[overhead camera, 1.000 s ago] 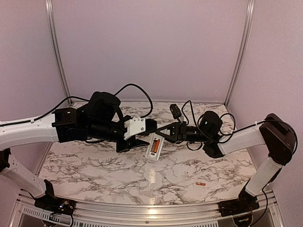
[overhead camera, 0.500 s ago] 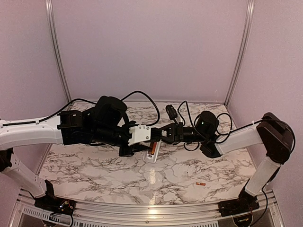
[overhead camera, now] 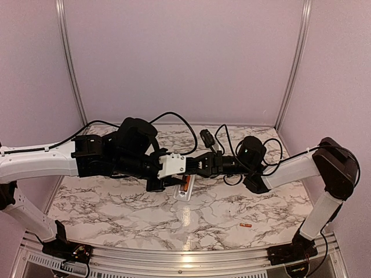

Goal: Load the batteries into the remote control
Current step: Load the battery into the battery compartment.

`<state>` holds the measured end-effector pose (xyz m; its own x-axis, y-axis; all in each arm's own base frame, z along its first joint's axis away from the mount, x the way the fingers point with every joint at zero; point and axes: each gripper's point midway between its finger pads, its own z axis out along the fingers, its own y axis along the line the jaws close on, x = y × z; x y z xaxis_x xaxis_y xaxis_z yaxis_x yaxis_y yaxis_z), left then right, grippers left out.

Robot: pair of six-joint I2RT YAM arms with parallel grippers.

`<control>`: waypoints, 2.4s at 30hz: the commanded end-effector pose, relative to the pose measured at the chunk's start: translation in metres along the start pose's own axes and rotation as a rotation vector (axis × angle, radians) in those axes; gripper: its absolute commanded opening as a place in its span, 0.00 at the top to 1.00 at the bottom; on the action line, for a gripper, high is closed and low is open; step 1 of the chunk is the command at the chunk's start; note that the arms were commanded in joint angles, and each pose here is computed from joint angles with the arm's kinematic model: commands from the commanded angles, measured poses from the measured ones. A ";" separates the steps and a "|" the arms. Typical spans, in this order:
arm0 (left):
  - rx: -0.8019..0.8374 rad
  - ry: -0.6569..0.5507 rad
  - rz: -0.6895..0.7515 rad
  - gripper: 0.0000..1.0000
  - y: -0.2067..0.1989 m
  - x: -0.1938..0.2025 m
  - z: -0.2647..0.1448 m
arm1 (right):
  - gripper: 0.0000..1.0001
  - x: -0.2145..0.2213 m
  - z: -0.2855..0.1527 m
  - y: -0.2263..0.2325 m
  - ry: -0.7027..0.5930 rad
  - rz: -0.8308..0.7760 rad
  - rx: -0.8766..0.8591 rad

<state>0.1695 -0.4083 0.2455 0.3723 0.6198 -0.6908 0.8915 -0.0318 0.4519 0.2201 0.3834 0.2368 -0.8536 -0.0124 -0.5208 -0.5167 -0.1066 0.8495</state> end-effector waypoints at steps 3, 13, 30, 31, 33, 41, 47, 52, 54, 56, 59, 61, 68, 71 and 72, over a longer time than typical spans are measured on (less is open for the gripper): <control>0.011 0.003 0.010 0.72 0.000 -0.005 0.005 | 1.00 -0.002 0.009 0.010 0.022 -0.028 -0.026; -0.001 0.017 0.007 0.73 0.002 -0.003 0.007 | 1.00 0.001 0.012 0.011 0.034 -0.036 -0.024; -0.002 0.042 0.016 0.77 0.001 0.004 0.011 | 1.00 -0.001 0.014 0.013 0.041 -0.049 -0.022; -0.001 0.044 0.018 0.78 0.000 0.005 0.011 | 1.00 0.000 0.014 0.013 0.042 -0.048 -0.021; -0.003 0.051 0.020 0.80 0.000 0.007 0.011 | 1.00 0.000 0.014 0.014 0.044 -0.049 -0.023; -0.010 0.086 0.027 0.84 -0.002 0.017 0.013 | 1.00 -0.002 0.013 0.018 0.041 -0.060 -0.026; -0.002 0.109 0.038 0.84 -0.005 0.022 0.013 | 1.00 -0.002 0.014 0.020 0.044 -0.068 -0.024; 0.016 0.127 0.050 0.85 -0.012 0.025 0.017 | 1.00 -0.003 0.014 0.021 0.046 -0.074 -0.019; 0.025 0.132 0.055 0.84 -0.015 0.026 0.019 | 1.00 -0.004 0.014 0.021 0.045 -0.072 -0.017; 0.009 0.153 0.061 0.84 -0.014 0.029 0.021 | 1.00 -0.004 0.014 0.022 0.047 -0.076 -0.018; 0.011 0.162 0.064 0.84 -0.015 0.030 0.023 | 1.00 -0.004 0.014 0.022 0.049 -0.077 -0.015; 0.011 0.171 0.071 0.84 -0.017 0.032 0.024 | 1.00 -0.004 0.014 0.022 0.049 -0.079 -0.012; 0.027 0.206 0.076 0.87 -0.023 0.040 0.028 | 1.00 -0.006 0.013 0.029 0.048 -0.097 -0.025; 0.036 0.212 0.072 0.88 -0.026 0.042 0.029 | 1.00 -0.008 0.013 0.034 0.044 -0.110 -0.032; 0.040 0.215 0.072 0.88 -0.027 0.043 0.030 | 1.00 -0.008 0.013 0.035 0.042 -0.115 -0.034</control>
<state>0.1763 -0.4101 0.2162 0.3887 0.7178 -0.5776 0.8575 -0.0525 0.5119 0.2154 0.3913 0.2216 -0.8504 -0.0846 -0.5193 -0.5172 -0.0466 0.8546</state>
